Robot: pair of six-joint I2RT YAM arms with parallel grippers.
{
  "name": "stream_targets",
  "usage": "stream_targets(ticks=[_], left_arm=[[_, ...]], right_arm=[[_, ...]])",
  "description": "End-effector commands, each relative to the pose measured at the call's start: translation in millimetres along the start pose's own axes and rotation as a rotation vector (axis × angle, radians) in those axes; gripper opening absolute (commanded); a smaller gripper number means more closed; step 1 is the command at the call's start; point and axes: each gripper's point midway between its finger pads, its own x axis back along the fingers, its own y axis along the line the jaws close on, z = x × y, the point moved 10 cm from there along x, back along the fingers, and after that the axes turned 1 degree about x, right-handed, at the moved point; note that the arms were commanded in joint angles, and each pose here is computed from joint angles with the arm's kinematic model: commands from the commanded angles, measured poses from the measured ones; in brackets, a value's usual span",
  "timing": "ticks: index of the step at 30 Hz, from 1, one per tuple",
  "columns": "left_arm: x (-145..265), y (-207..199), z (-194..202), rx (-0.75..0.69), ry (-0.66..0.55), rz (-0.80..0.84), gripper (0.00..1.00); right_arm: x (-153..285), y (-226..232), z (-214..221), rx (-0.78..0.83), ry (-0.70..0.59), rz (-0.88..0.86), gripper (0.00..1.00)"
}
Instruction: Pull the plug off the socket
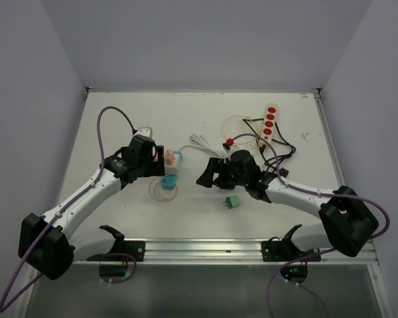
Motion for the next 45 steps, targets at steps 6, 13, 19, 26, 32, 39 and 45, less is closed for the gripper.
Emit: stream_targets(ticks=[6,13,19,26,32,39,45], left_arm=[[-17,27,-21,0.225,-0.082,0.092,0.94],[-39,22,-23,0.332,-0.037,0.246,0.87],[-56,29,8,0.422,0.045,0.153,0.68],[-73,31,45,0.496,0.129,0.153,0.53],[-83,25,65,0.529,0.173,0.209,0.52],[-85,-6,73,0.502,0.203,0.281,0.52],[-74,-28,85,0.494,0.231,0.363,0.52]], right_arm=[[-30,27,-5,-0.006,-0.059,-0.095,0.8],[-66,39,-8,-0.049,-0.072,-0.181,0.66],[-86,45,-8,-0.064,-0.058,-0.216,0.63],[-95,43,-3,-0.061,-0.036,-0.21,0.63],[-101,36,2,-0.066,-0.022,-0.196,0.64],[-93,26,9,-0.041,-0.036,-0.156,0.65],[-78,15,13,0.009,-0.05,-0.075,0.67]])
